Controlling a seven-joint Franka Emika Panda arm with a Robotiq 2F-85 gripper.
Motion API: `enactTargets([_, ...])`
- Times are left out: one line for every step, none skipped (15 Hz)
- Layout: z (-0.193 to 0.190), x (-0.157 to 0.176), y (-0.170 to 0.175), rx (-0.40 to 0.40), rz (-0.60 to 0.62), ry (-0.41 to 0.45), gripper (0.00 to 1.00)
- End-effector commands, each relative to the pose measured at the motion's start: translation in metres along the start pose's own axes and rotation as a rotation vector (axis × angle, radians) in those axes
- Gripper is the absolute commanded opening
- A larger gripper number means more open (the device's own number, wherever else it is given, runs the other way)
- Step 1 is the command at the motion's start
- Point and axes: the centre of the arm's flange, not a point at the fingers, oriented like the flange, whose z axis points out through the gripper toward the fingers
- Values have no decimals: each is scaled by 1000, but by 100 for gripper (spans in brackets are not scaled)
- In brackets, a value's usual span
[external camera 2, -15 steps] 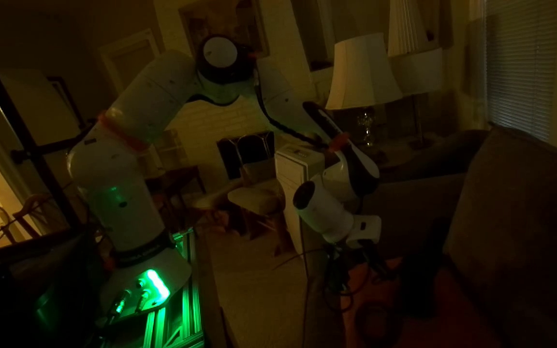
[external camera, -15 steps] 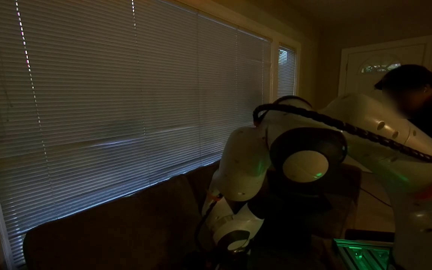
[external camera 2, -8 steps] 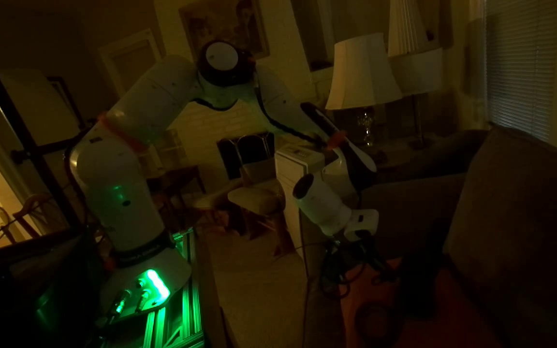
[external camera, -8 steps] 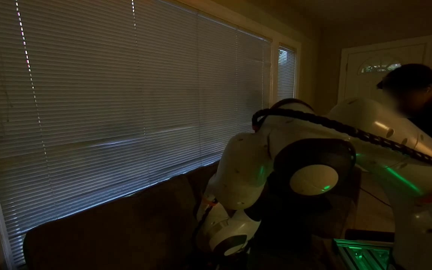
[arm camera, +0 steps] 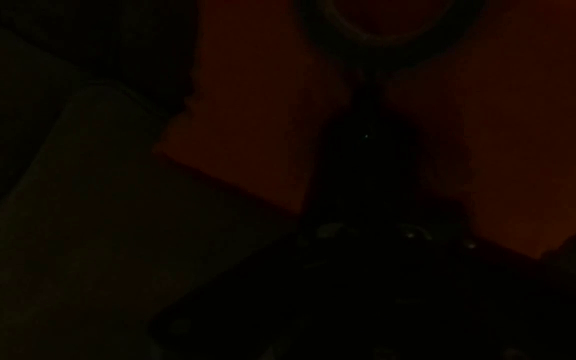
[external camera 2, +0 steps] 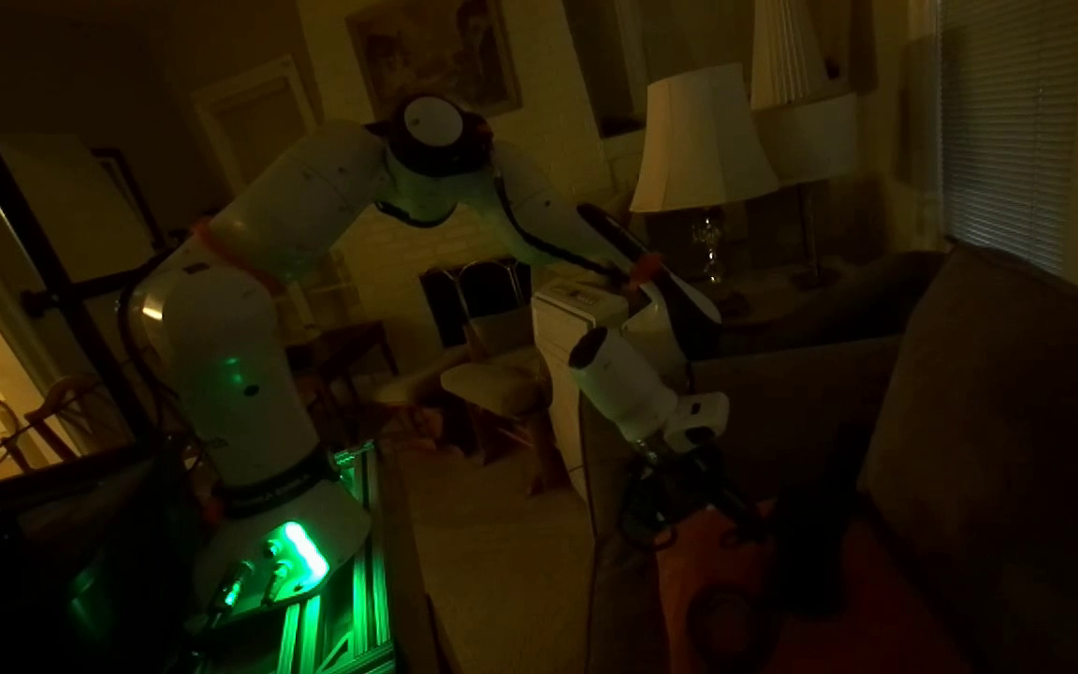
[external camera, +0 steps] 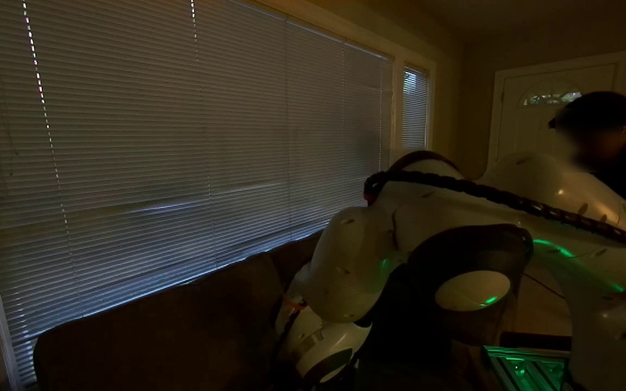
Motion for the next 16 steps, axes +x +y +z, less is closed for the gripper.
enactTargets([5, -3, -11, -47, -7, -17, 1])
enactTargets([5, -4, -12, -49, -8, -20, 1])
enactTargets([5, -5, -13, -45, -7, -17, 1])
enactTargets([4, -5, -14, 9, 19, -11, 1])
enactTargets([1, -6, -14, 49, 55, 10, 1])
enactTargets([1, -7, -15, 97, 98, 35, 1])
enactTargets([0, -9, -16, 134, 129, 44, 1])
enactTargets([-3, -12, -17, 168, 159, 60, 1])
enactTargets([-4, -13, -17, 201, 188, 79, 1])
enactTargets([-7, -16, -17, 231, 216, 103, 1])
enactTargets([-11, -17, -15, 261, 244, 127, 1])
enactTargets([-15, -18, -14, 292, 271, 154, 1])
enactTargets([-19, -19, -13, 321, 296, 183, 1])
enactTargets([-26, -20, -13, 350, 323, 212, 1])
enactTargets([-30, -21, -13, 385, 344, 240, 1])
enactTargets([-37, -20, -12, 419, 365, 268, 1])
